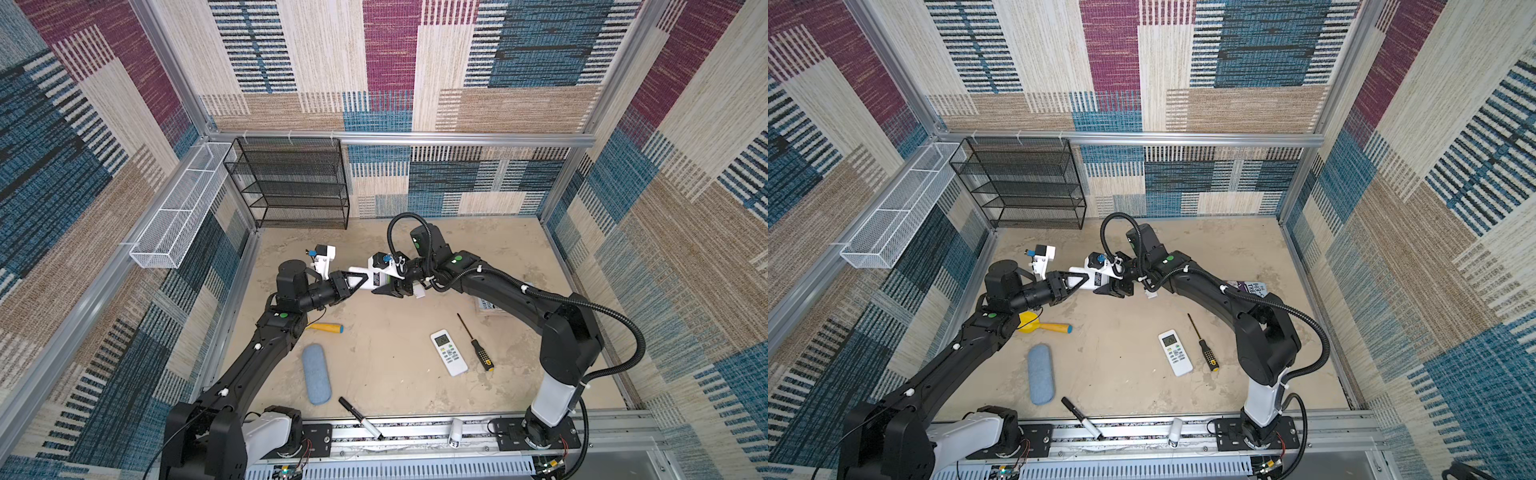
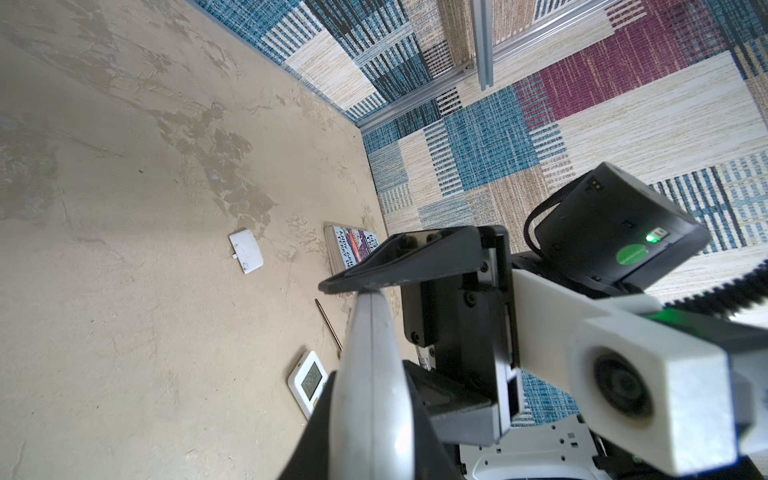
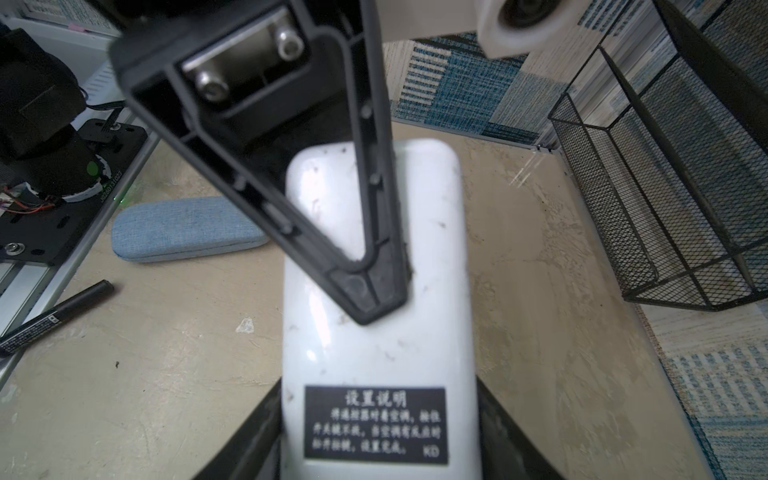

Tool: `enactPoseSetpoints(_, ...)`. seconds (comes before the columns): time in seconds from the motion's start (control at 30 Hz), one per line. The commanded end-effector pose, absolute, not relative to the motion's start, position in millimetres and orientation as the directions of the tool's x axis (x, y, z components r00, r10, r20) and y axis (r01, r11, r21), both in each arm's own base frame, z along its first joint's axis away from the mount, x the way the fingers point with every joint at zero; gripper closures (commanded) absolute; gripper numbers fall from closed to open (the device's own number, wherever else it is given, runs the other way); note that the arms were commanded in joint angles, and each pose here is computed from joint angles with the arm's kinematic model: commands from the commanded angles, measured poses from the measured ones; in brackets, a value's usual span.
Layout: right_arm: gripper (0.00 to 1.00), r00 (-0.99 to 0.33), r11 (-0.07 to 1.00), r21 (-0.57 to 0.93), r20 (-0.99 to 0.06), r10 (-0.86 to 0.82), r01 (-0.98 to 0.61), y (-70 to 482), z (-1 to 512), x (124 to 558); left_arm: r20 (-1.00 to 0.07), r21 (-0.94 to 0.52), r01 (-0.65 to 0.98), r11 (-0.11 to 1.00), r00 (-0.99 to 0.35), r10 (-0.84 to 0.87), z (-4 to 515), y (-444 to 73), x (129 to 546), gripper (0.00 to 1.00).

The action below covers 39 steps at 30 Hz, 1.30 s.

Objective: Unload the batteries from the remote control
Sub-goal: 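Grasp the battery end of the remote with the right gripper, then lower the remote onto the table with the right gripper while the left gripper withdraws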

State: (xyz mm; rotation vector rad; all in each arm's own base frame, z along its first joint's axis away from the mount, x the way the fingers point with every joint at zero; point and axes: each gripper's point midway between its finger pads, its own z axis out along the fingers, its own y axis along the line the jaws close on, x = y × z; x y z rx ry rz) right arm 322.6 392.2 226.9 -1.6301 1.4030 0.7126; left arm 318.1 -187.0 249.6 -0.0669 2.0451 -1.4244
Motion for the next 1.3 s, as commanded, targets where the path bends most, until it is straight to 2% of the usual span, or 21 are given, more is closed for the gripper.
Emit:
enactPoseSetpoints(0.0,0.44,0.186,0.004,-0.214,-0.858,-0.478,-0.977,395,231,326,-0.484,-0.850,0.330,0.410,-0.796,-0.364,250,-188,314,0.76)
enactPoseSetpoints(0.1,0.45,0.171,0.008,-0.199,-0.860,-0.480,-0.980,395,229,325,-0.482,-0.851,0.325,0.412,-0.796,-0.367,249,-188,314,0.69)
enactPoseSetpoints(0.37,0.47,0.119,0.028,-0.151,-0.865,-0.488,-0.988,393,219,325,-0.478,-0.850,0.309,0.426,-0.791,-0.380,247,-185,316,0.31)
enactPoseSetpoints(0.47,0.47,0.051,0.070,-0.099,-0.862,-0.504,-0.993,389,206,329,-0.476,-0.843,0.276,0.463,-0.784,-0.399,240,-179,319,0.18)
enactPoseSetpoints(0.57,0.48,-0.039,0.144,-0.041,-0.857,-0.513,-0.989,384,192,335,-0.460,-0.834,0.209,0.510,-0.775,-0.433,230,-165,323,0.10)
enactPoseSetpoints(0.77,0.48,-0.265,0.281,0.133,-0.819,-0.510,-0.951,374,152,336,-0.432,-0.811,0.080,0.580,-0.749,-0.502,214,-136,326,0.07)
enactPoseSetpoints(0.9,0.49,-0.381,0.364,0.211,-0.780,-0.497,-0.907,366,121,334,-0.450,-0.786,0.053,0.616,-0.732,-0.512,211,-127,324,0.08)
enactPoseSetpoints(1.07,0.49,-0.501,0.509,0.238,-0.723,-0.476,-0.827,351,85,342,-0.458,-0.780,0.052,0.624,-0.727,-0.512,212,-125,323,0.09)
enactPoseSetpoints(1.27,0.48,-0.561,0.599,0.215,-0.672,-0.483,-0.772,339,57,352,-0.455,-0.782,0.050,0.621,-0.728,-0.513,211,-126,323,0.09)
